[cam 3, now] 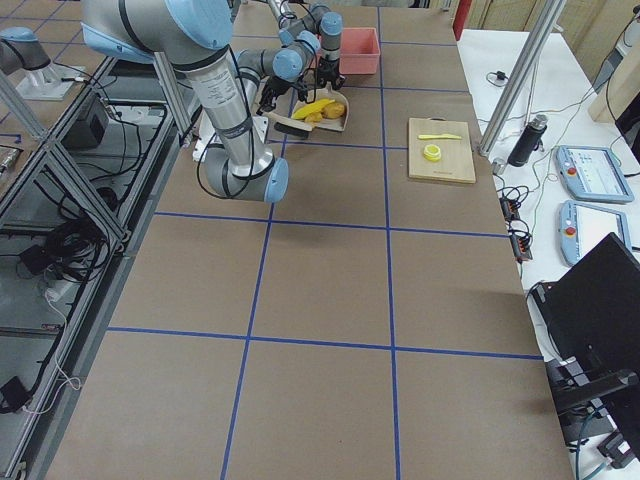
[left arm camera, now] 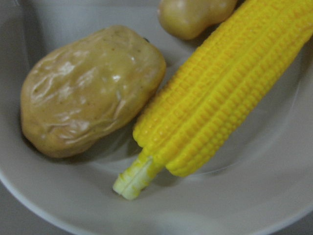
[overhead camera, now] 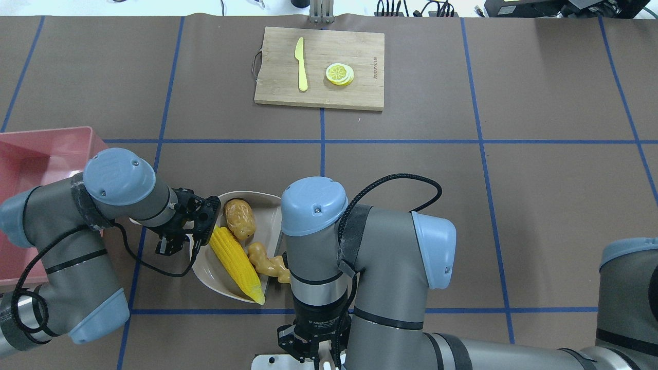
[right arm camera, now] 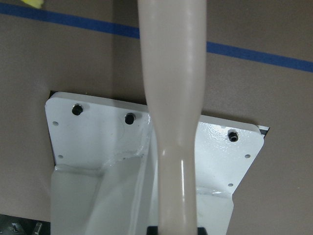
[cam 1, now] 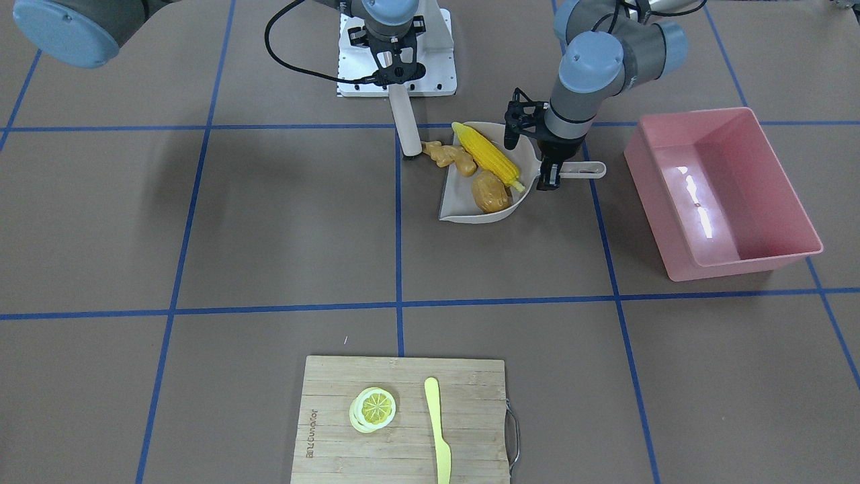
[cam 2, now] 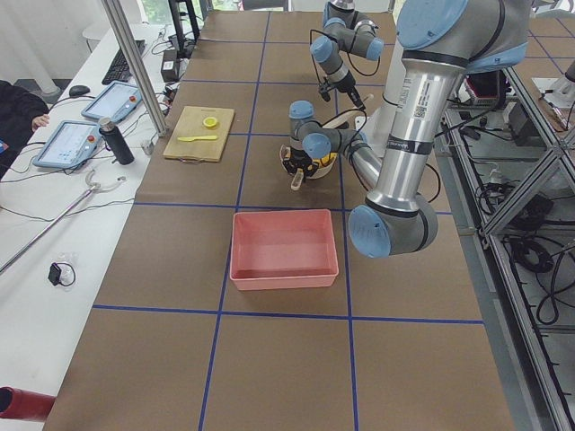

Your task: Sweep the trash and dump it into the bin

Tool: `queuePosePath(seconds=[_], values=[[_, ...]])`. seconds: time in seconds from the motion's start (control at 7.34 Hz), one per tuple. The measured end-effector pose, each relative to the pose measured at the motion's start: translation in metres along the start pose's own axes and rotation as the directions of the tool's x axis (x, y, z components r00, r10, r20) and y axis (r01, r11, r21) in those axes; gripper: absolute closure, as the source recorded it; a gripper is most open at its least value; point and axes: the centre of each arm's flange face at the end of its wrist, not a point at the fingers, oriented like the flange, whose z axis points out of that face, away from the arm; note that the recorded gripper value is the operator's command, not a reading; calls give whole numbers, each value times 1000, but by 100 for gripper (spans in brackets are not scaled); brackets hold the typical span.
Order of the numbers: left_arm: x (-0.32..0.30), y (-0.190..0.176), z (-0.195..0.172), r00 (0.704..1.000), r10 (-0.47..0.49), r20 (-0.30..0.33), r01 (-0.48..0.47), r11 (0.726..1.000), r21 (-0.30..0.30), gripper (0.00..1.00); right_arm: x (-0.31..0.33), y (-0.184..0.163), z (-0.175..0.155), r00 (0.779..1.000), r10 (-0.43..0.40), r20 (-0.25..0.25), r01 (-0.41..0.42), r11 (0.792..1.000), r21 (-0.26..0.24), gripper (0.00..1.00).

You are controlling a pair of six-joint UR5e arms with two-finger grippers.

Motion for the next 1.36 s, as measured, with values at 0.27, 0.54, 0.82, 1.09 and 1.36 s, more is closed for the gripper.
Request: queuePosePath(seconds=[0.27,0.54,0.82,1.09,1.36], values=[[0,0,2,1000,0,-2,0,1000,-2,100,-22,-9,-4,1000,-11,-1,11,1000,1,100],[0,0,3,1000,-1,-4,1,1000,-4,100,-35,-17,-11,1000,-23,2,23,1000,4,100],[0,0,4,1000,-1,-5,1,1000,-6,100,-52,-27,-26,1000,-21,13,21,1000,13,100],[-1,0,6,1000,-3,-7,3,1000,-11,100,-65,-36,-33,1000,-15,12,14,1000,16,100],[-2,0,6,1000,-4,-7,4,1000,-12,100,-70,-37,-40,1000,-17,18,16,1000,23,100]])
